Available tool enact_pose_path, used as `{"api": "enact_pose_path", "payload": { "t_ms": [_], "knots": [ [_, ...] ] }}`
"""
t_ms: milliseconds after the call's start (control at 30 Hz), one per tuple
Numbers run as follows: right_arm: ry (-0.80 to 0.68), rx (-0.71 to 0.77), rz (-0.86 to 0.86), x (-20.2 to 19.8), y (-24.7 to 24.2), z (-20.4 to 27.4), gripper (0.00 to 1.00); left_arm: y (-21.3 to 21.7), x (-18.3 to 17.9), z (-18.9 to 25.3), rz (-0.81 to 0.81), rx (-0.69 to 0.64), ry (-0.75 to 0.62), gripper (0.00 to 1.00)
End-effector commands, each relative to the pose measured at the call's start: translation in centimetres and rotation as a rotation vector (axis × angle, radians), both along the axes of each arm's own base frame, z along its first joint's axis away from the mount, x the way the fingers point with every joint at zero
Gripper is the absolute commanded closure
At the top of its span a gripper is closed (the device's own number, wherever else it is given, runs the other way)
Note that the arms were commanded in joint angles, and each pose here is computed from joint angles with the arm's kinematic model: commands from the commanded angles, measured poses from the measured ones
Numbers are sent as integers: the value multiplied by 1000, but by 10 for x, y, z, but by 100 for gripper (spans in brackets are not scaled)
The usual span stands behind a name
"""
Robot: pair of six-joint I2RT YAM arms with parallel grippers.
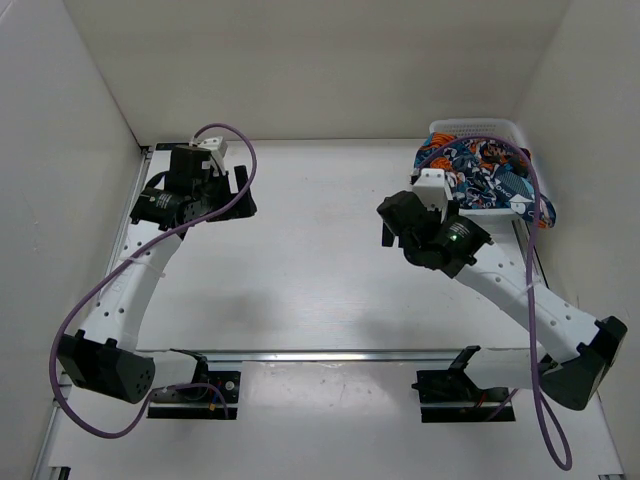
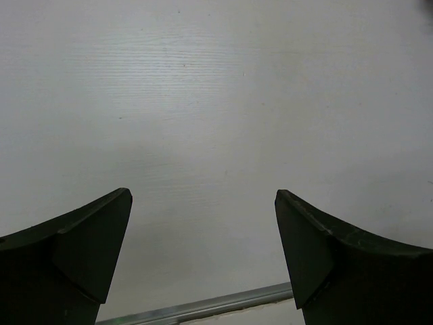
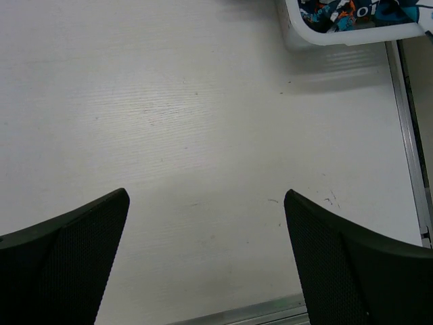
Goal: Fold and stack the shorts
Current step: Grab the shorts from the pile
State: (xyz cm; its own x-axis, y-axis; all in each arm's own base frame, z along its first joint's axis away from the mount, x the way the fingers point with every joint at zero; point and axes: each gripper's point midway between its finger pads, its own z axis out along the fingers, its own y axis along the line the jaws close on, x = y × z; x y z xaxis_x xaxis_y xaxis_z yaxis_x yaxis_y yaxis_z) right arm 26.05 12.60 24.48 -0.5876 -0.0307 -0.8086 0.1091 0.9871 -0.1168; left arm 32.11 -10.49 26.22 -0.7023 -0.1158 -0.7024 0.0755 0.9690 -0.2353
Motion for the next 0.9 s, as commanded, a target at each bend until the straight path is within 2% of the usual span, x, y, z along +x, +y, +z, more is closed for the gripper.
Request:
{"api": "enact_pose_path", "payload": {
  "t_ms": [0,200,367,567,600,667,733,767,867],
  "knots": [
    [-24,38,-25,4,6,11,0,-3,-9,11,-42,-11,-36,1],
    [-24,25,-41,5,1,11,0,3,-9,10,-12,3,-39,1],
    [23,25,-58,29,-16,8,0,1,-10,10,-19,-3,-37,1],
    [126,188,-165,101,-68,2,0,-3,-8,0,-26,-14,-2,1],
    [143,231,-196,123,-80,3,2,-3,-8,0,-26,-14,-2,1],
    [197,238,-241,146,-93,-12,2,-4,-4,-10,-26,-6,27,1],
    [155,259,-301,171,-115,-2,2,-3,-2,-13,-19,2,35,1],
    [192,252,-328,185,-124,-21,2,-4,0,-14,-19,3,39,1],
    [195,337,-395,226,-155,-37,5,-3,5,-19,-11,15,53,1]
  ]
}}
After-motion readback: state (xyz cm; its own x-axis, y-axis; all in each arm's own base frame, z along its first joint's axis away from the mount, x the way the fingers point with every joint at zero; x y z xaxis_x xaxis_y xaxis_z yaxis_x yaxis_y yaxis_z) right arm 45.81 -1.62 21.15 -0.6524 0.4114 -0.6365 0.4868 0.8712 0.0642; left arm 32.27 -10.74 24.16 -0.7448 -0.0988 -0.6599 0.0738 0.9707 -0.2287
